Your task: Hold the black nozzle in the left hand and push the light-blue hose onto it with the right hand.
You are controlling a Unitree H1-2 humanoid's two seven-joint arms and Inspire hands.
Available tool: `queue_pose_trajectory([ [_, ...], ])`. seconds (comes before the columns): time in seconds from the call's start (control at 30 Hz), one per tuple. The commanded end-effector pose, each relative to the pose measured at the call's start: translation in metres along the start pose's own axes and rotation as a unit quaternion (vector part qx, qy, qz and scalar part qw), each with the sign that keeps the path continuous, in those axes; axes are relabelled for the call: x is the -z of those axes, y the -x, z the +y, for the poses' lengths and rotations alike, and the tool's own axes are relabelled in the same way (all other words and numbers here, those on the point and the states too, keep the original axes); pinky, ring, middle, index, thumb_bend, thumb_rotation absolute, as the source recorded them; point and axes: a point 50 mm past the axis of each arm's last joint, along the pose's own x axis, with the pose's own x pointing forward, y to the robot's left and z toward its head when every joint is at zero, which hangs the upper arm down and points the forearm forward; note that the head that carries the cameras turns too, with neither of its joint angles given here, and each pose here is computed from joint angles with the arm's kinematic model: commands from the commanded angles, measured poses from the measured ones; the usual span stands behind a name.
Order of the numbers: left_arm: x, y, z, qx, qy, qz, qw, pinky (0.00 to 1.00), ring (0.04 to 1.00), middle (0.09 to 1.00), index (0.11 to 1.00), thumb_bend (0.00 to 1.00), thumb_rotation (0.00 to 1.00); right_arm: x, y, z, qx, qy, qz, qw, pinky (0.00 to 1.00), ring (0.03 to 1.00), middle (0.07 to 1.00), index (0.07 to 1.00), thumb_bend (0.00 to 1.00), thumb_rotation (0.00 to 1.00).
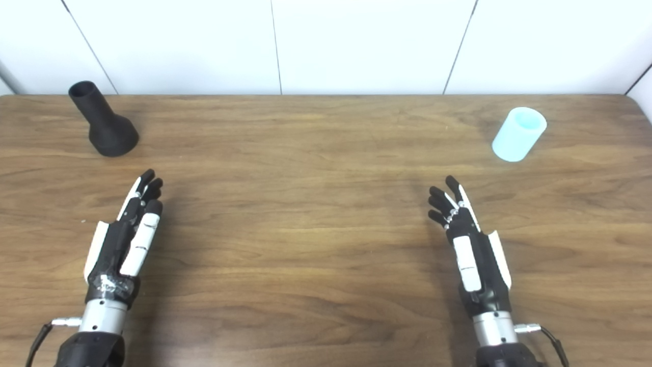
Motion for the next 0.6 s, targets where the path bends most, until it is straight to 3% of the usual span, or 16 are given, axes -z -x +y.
queue_pose_trajectory([
  [0.0,0.0086,0.0335,0.0025,-0.001,-0.004,0.029,1.000,0.98,0.973,0.958,0.985,0.47,0.76,-0.0045,0.0095,-0.0009,0.004,-0.005,-0.008,1.000,0.86,0.898,0.899,0.961,0.55,1.00],
  [0.57,0.0091,0.0340,0.0020,0.000,-0.004,0.030,1.000,1.00,0.974,0.958,0.981,0.47,0.75,-0.0045,0.0104,-0.0014,0.004,-0.006,-0.009,1.000,0.86,0.900,0.895,0.962,0.56,1.00],
])
